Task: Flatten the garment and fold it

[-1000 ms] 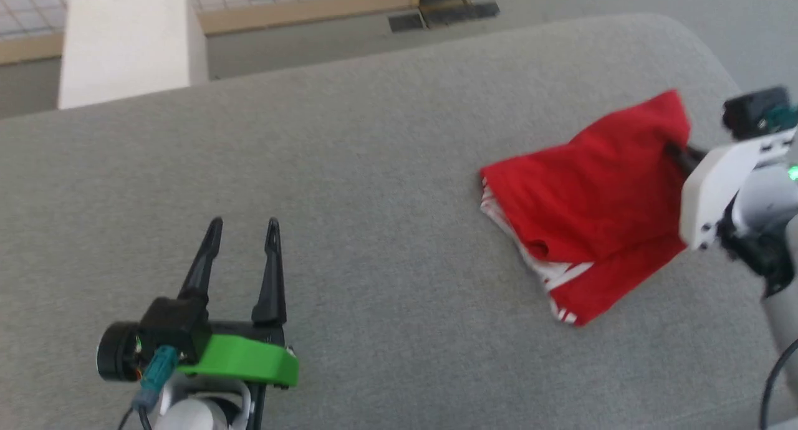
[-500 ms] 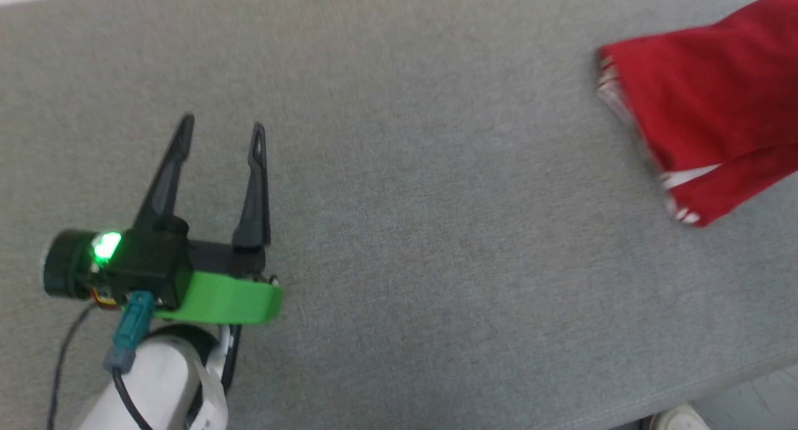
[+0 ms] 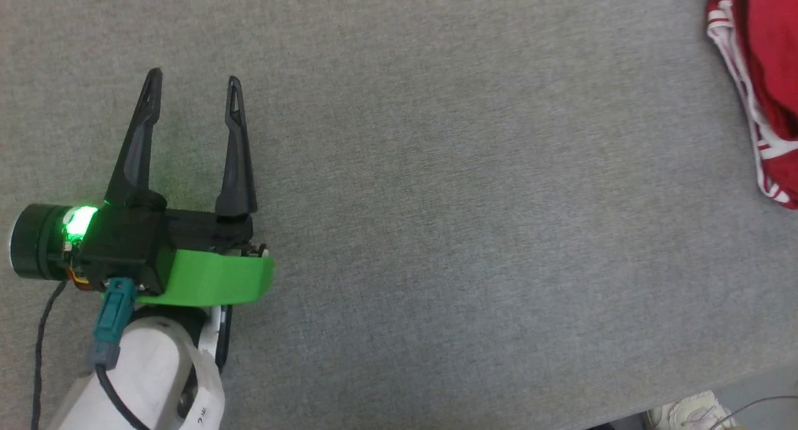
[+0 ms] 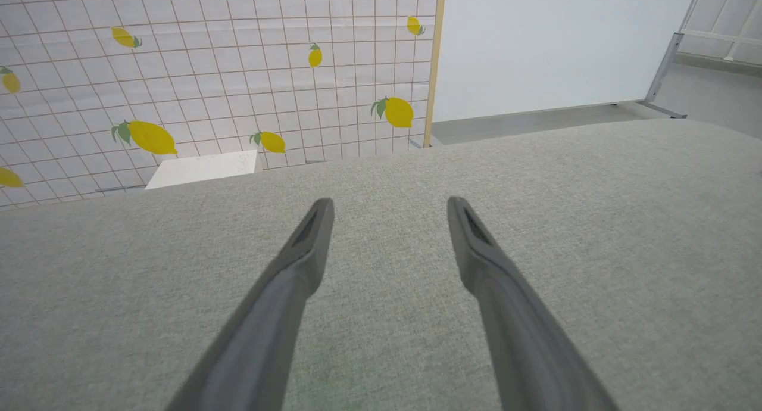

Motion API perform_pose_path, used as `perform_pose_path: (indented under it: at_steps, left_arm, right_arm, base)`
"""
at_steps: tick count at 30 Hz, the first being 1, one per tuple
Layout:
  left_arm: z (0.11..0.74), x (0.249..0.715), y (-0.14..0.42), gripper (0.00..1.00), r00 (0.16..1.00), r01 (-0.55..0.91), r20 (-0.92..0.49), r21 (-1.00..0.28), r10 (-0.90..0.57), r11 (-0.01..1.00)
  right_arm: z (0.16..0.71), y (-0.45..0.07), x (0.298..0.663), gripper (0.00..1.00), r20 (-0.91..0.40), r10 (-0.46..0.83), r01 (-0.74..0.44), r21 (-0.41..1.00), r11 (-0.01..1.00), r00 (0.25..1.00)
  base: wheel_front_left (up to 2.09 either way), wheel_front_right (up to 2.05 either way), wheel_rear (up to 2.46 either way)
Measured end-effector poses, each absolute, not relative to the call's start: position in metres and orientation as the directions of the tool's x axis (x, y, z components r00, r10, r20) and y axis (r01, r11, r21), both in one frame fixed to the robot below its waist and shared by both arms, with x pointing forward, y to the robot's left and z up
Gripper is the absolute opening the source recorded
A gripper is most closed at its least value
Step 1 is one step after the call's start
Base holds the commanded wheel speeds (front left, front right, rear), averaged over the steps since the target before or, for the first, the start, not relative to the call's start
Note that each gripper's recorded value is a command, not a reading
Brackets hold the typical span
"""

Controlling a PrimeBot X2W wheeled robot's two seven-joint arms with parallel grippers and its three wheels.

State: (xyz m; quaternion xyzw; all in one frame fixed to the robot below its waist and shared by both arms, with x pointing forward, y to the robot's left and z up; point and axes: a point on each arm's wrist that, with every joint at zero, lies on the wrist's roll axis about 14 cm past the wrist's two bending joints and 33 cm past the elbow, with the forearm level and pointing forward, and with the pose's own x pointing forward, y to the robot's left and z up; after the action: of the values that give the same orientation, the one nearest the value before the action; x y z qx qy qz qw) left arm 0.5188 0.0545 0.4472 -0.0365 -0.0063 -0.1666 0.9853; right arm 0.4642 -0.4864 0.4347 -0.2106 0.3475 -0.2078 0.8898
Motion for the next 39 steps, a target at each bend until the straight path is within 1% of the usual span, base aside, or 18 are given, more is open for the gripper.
perform_pose_path:
  at_steps: [1,2,3,4,9,12,16,20,25,27,31,34,39]
  left_arm:
    - [0.446,0.519,0.055,1.00,0.945,0.326,0.025,-0.075,-0.325,0.942]
    - [0.445,0.519,0.057,1.00,0.947,0.320,0.026,-0.080,-0.319,0.944]
    - [0.444,0.520,0.058,1.00,0.949,0.316,0.025,-0.083,-0.315,0.945]
    - [0.446,0.519,0.059,1.00,0.950,0.314,0.033,-0.090,-0.312,0.945]
    - [0.457,0.517,0.064,1.00,0.957,0.289,0.067,-0.107,-0.283,0.951]
    - [0.463,0.512,0.068,1.00,0.961,0.273,0.071,-0.120,-0.267,0.954]
    - [0.473,0.500,0.075,1.00,0.970,0.240,0.079,-0.147,-0.230,0.960]
    - [0.481,0.483,0.083,1.00,0.976,0.214,0.073,-0.168,-0.204,0.962]
    - [0.496,0.459,0.098,1.00,0.983,0.177,0.075,-0.157,-0.167,0.972]
    - [0.505,0.449,0.107,1.00,0.984,0.161,0.092,-0.128,-0.150,0.979]
    - [0.524,0.428,0.124,1.00,0.986,0.118,0.126,-0.102,-0.105,0.988]
    - [0.538,0.413,0.137,1.00,0.986,0.087,0.153,-0.091,-0.073,0.992]
    - [0.547,0.390,0.154,1.00,0.985,0.045,0.169,-0.082,-0.030,0.996]
  right_arm:
    - [0.430,-0.487,0.464,0.00,-0.537,-0.521,0.228,-0.518,0.824,0.663]
    - [0.426,-0.489,0.463,0.19,-0.541,-0.527,0.224,-0.527,0.819,0.655]
    - [0.425,-0.490,0.463,0.82,-0.539,-0.531,0.222,-0.534,0.816,0.654]
    - [0.425,-0.492,0.463,1.00,-0.536,-0.538,0.226,-0.540,0.811,0.650]
    - [0.436,-0.495,0.463,1.00,-0.508,-0.551,0.238,-0.555,0.797,0.662]
    - [0.447,-0.491,0.464,1.00,-0.485,-0.545,0.266,-0.530,0.805,0.684]
    - [0.473,-0.481,0.471,1.00,-0.415,-0.521,0.320,-0.463,0.826,0.746]
    - [0.488,-0.454,0.474,1.00,-0.358,-0.460,0.326,-0.374,0.868,0.813]
    - [0.490,-0.398,0.466,1.00,-0.317,-0.337,0.263,-0.253,0.931,0.887]
    - [0.497,-0.374,0.460,1.00,-0.275,-0.284,0.239,-0.184,0.953,0.919]
    - [0.510,-0.332,0.441,1.00,-0.200,-0.200,0.187,-0.083,0.979,0.959]
    - [0.523,-0.308,0.427,1.00,-0.135,-0.154,0.148,-0.050,0.988,0.979]
    - [0.546,-0.274,0.415,1.00,-0.003,-0.102,0.102,-0.022,0.995,0.995]
  base:
    - [0.00,0.00,0.00]
    - [0.00,0.00,0.00]
    - [0.00,0.00,0.00]
    - [0.00,0.00,0.00]
    - [0.00,0.00,0.00]
    - [0.00,0.00,0.00]
    - [0.00,0.00,0.00]
    - [0.00,0.00,0.00]
    - [0.00,0.00,0.00]
    - [0.00,0.00,0.00]
    - [0.00,0.00,0.00]
    - [0.00,0.00,0.00]
    - [0.00,0.00,0.00]
